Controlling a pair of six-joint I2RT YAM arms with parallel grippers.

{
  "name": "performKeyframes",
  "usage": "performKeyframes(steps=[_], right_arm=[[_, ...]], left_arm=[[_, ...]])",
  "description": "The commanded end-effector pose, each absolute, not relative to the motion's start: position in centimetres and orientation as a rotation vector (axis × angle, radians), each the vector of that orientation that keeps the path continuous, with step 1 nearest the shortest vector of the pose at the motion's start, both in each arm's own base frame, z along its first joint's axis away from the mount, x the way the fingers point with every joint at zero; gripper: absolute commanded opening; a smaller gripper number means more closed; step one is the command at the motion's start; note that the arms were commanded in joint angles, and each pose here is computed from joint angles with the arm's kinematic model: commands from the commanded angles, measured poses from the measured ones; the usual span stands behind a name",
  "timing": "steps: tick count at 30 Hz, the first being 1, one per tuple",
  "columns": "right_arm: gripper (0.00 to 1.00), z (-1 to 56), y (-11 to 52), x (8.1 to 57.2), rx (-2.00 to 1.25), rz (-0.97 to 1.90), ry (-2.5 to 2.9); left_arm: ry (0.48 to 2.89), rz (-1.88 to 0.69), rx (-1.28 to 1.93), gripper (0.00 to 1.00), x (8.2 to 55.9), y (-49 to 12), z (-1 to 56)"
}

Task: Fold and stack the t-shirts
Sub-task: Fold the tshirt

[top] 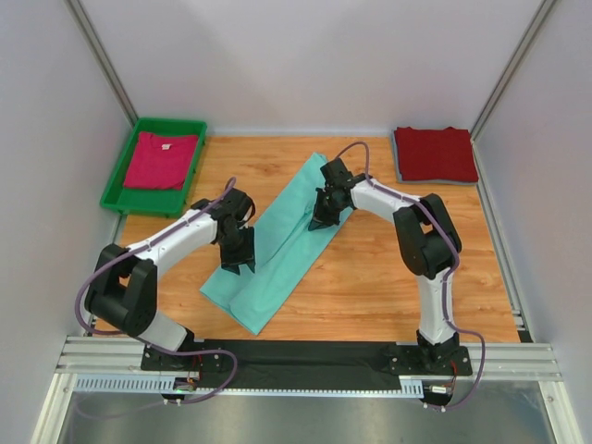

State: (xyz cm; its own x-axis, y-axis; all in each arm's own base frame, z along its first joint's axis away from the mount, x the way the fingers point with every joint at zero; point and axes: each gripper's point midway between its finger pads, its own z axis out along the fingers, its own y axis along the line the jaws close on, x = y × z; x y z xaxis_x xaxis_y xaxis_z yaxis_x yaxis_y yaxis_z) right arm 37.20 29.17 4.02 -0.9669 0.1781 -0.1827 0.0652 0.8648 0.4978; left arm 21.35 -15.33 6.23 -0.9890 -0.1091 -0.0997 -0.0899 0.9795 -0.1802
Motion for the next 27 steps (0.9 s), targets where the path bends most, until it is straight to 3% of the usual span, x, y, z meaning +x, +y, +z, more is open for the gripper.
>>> performKeyframes(steps=[1,27], right_arm=[[0.00,4.5,29.8,38.8,0.197,0.762,2.759],[0.00,2.1,30.1,42.4,0.182,0.672,2.764]], left_arm=[[2.966,-0.262,-0.110,0.51,21.4,-14.6,7.6],[3.003,-0.259,-0.093,0.53,20.5,-14.0,6.0]])
